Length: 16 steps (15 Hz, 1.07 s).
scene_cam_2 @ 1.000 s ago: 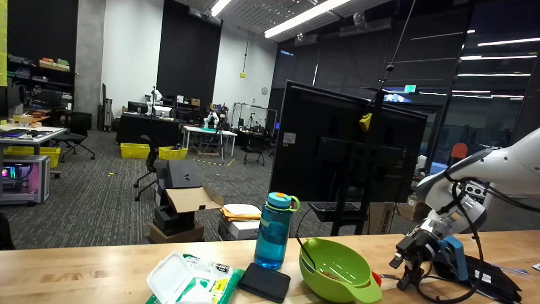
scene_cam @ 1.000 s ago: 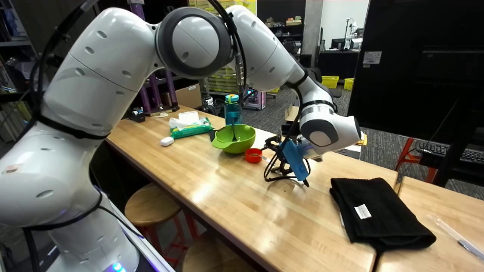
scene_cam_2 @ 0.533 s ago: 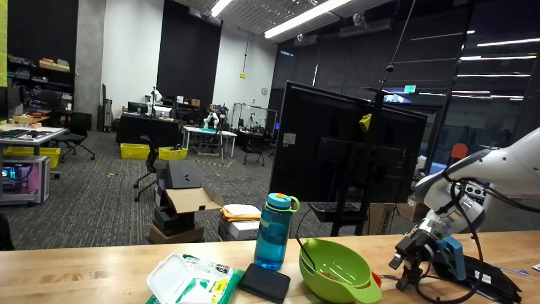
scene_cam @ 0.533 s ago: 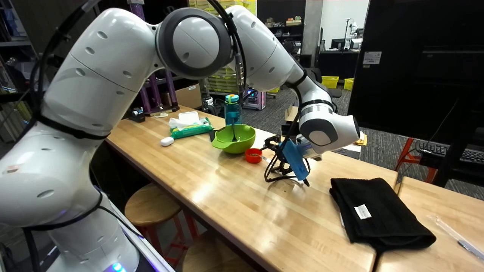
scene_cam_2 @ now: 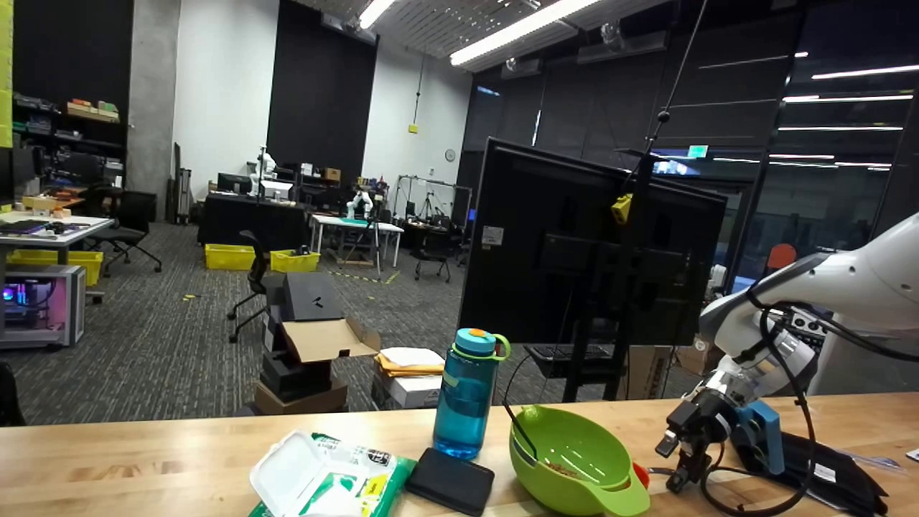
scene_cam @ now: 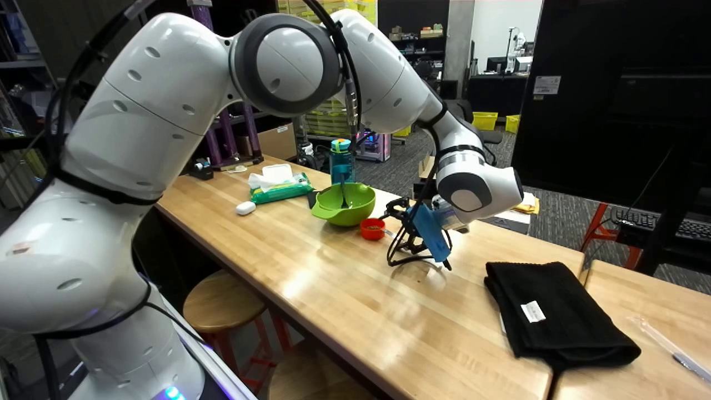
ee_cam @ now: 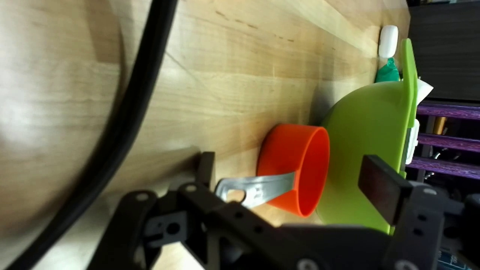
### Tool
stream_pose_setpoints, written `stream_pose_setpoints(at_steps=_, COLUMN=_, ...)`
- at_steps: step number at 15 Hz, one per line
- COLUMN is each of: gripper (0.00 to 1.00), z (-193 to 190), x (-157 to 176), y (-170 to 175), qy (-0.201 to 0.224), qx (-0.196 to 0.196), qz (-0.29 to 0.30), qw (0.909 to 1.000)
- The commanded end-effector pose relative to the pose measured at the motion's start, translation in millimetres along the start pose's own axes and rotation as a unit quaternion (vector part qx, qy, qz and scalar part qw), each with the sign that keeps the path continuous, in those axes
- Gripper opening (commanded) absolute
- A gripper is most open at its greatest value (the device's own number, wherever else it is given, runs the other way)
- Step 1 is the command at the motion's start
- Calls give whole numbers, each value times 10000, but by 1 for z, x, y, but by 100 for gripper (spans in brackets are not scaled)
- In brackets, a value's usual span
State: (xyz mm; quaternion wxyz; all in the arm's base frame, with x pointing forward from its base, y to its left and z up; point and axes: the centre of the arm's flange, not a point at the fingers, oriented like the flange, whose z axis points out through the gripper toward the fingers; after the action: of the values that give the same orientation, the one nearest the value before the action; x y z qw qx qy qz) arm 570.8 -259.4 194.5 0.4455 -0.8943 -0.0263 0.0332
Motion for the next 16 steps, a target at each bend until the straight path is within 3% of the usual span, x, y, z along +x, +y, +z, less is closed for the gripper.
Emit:
stream_pose_setpoints(at_steps=1, gripper=70, z=2, x=2, y=-2, qy=-92, qx=-52, qz=-88, qw=9999)
stream_pose_setpoints(at_steps=2, gripper=61, z=1, x=0, y=-1, qy=-86, qx=-57, qz=-94, qw=9999)
stream_pose_setpoints(at_steps=4, gripper=54, z=-1, x=-1, y=-1, qy=-75, qx=-63, qz=-94, qw=9999)
stream_pose_setpoints(at_steps=6, gripper=59, z=-2, x=-3, y=0, qy=-65, qx=-73, qz=-99, qw=9999)
stream_pose_setpoints(at_steps=7, gripper=57, z=-3, x=-3, y=1, qy=-57, qx=-73, qz=-98, qw=9999)
stream_pose_setpoints(at_steps=11, gripper=44, z=-4, x=-5, y=4, qy=-36, qx=-63, qz=-88, qw=9999)
stream_pose_setpoints(at_steps=14, gripper=25, z=-6, x=-7, y=4, qy=-53, qx=-24, qz=-86, qw=9999)
stream_pose_setpoints(at_steps=15, gripper=29, z=-8, x=-7, y=3, qy=-54, qx=-14, qz=-90, qw=9999)
stream_pose_setpoints(at_steps=16, gripper=23, z=-9, x=-7, y=3, qy=-63, qx=15, qz=-102, qw=9999)
